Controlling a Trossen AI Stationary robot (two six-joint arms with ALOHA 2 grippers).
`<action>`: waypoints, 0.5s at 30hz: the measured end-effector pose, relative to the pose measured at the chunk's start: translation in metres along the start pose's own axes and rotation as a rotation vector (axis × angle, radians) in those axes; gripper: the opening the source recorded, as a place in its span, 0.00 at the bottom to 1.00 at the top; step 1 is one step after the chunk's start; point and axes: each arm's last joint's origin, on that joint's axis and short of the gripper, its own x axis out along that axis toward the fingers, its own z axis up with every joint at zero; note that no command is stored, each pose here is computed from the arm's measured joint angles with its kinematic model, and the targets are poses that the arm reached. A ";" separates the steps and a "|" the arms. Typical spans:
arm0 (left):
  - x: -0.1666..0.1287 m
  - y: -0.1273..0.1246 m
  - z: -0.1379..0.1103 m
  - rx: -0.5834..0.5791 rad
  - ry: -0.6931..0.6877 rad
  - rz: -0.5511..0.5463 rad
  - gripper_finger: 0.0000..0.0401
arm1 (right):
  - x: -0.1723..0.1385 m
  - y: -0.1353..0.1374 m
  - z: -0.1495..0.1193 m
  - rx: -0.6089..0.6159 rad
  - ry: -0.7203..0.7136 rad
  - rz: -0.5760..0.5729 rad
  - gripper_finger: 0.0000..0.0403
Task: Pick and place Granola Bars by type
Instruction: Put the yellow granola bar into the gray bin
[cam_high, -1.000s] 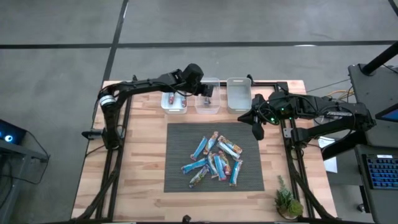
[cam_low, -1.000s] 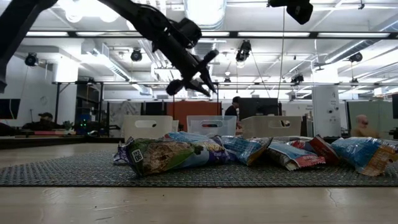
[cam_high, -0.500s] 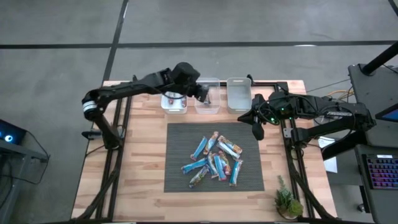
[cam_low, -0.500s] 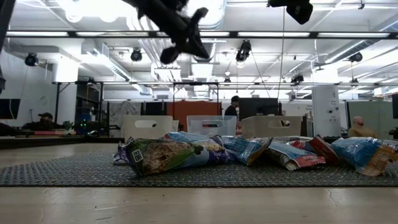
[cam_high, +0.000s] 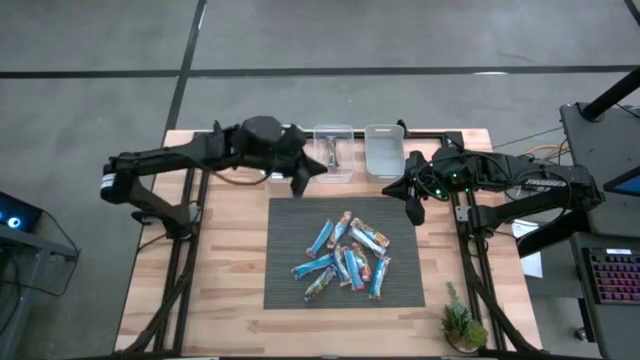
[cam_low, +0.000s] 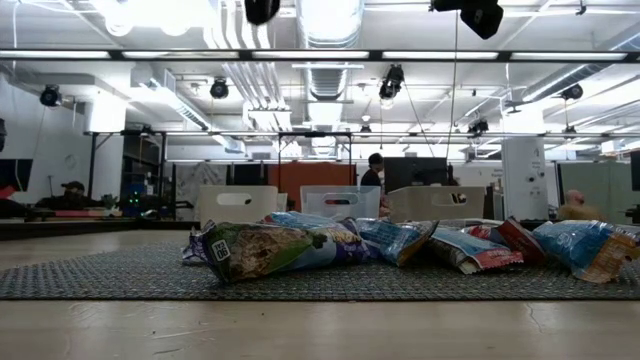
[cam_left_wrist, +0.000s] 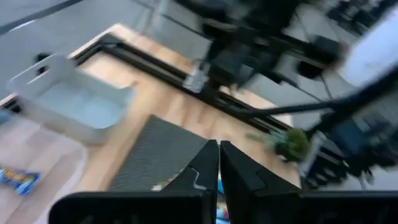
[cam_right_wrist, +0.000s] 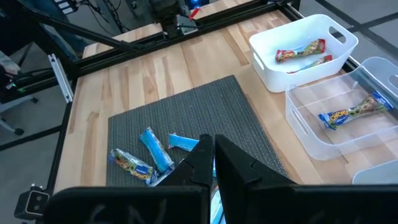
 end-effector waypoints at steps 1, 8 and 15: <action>-0.005 -0.006 -0.002 0.022 0.010 -0.016 0.00 | 0.000 0.000 0.000 0.000 0.000 0.000 0.02; -0.020 -0.046 -0.022 0.140 0.086 -0.144 0.00 | 0.000 0.000 0.000 0.003 0.000 0.000 0.02; -0.023 -0.075 -0.038 0.227 0.128 -0.245 0.00 | 0.000 0.000 0.000 0.008 0.000 0.000 0.02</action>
